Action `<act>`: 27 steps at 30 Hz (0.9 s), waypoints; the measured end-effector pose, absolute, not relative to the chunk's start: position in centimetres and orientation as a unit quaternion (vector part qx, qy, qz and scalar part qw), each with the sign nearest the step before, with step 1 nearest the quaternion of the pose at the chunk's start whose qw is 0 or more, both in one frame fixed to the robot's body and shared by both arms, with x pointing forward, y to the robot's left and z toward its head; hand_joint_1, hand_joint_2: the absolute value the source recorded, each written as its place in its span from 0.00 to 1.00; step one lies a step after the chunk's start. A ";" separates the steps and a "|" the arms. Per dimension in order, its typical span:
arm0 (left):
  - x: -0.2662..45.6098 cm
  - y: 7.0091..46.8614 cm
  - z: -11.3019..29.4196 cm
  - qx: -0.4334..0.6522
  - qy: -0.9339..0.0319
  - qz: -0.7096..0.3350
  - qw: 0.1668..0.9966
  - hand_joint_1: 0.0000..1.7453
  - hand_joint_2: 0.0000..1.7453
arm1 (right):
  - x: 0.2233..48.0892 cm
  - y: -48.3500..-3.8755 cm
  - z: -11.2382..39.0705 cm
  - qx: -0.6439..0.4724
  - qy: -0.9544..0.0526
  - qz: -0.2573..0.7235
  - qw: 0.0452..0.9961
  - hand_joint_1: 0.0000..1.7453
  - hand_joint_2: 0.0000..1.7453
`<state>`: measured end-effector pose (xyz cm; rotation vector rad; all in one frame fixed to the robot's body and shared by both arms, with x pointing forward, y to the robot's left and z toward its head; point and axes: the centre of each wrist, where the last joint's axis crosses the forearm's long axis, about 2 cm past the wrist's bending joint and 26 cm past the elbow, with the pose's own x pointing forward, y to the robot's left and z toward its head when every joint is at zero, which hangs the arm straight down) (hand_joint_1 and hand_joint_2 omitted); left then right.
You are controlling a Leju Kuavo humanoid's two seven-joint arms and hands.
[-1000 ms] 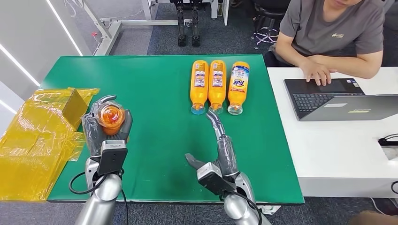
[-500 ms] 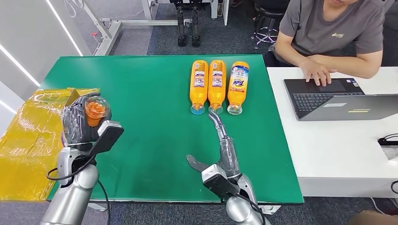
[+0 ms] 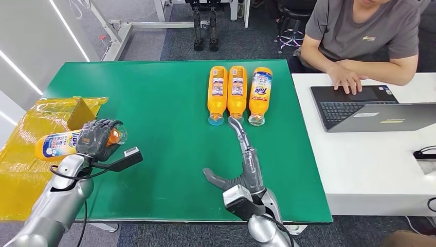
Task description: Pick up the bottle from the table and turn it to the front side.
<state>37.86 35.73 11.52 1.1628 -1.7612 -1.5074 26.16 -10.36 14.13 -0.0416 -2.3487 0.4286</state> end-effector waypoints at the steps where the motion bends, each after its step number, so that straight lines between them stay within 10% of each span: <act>1: 38.1 36.0 11.5 0.431 -0.646 -0.568 0.273 1.00 1.00 | 26.1 -10.4 14.4 -0.018 -0.918 0.161 0.363 0.00 1.00; 27: 36.9 38.9 8.0 0.412 -0.549 -0.642 0.342 1.00 1.00 | 24.7 -11.1 17.9 0.027 -0.949 0.053 0.311 0.00 1.00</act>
